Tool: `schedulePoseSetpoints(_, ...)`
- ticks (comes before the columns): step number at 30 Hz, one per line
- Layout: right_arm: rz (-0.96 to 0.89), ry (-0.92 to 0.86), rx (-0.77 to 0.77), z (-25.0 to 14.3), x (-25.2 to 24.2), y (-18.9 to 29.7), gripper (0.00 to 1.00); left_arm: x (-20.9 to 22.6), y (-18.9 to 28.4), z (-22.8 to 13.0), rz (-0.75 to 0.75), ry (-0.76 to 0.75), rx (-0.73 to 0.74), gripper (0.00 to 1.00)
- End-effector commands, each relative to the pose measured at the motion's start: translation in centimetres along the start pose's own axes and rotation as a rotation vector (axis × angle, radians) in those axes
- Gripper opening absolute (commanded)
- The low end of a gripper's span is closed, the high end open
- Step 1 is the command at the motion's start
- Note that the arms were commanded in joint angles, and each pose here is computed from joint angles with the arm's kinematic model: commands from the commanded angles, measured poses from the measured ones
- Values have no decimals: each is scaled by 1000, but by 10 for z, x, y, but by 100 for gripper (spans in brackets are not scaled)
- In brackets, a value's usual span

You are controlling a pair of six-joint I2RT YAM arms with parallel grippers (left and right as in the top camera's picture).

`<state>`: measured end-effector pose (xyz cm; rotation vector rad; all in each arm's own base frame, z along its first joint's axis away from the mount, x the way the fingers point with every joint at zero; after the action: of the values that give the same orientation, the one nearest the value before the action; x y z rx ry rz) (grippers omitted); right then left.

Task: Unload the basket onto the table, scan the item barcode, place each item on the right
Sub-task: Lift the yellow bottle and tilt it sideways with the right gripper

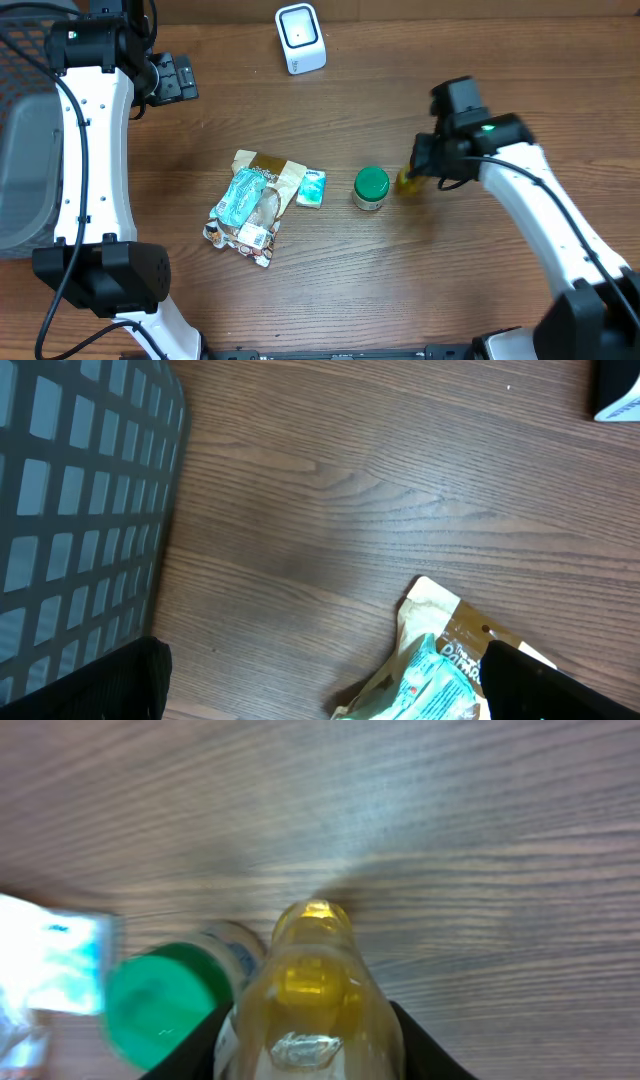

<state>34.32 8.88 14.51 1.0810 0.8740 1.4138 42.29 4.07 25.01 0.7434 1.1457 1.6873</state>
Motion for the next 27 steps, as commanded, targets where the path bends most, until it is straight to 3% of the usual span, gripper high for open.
schedulePoseSetpoints(1, 231, -7, -128, 20, 18, 62, 33, 2, 10, 4, -6, 16, -29, 100)
schedulePoseSetpoints(4, 507, 43, -160, 12, 35, 106, 33, 2, 10, 4, -6, 16, -29, 99)
schedulePoseSetpoints(16, 989, 136, -137, -13, 74, 168, 27, 2, 10, 4, -6, 16, -29, 100)
schedulePoseSetpoints(27, 1109, 212, -93, -28, 100, 182, 27, 2, 10, 4, -6, 17, -29, 100)
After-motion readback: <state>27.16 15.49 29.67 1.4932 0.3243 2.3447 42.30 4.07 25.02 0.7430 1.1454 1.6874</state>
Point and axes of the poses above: each gripper's point midway between its finger pads, its own y axis back along the fingers, its own x axis along the line the jaws close on, z = x × y, the point moved 1 cm from there along y, back along the fingers, and after that the axes turned 6 degrees about y, right-handed, at the moved point
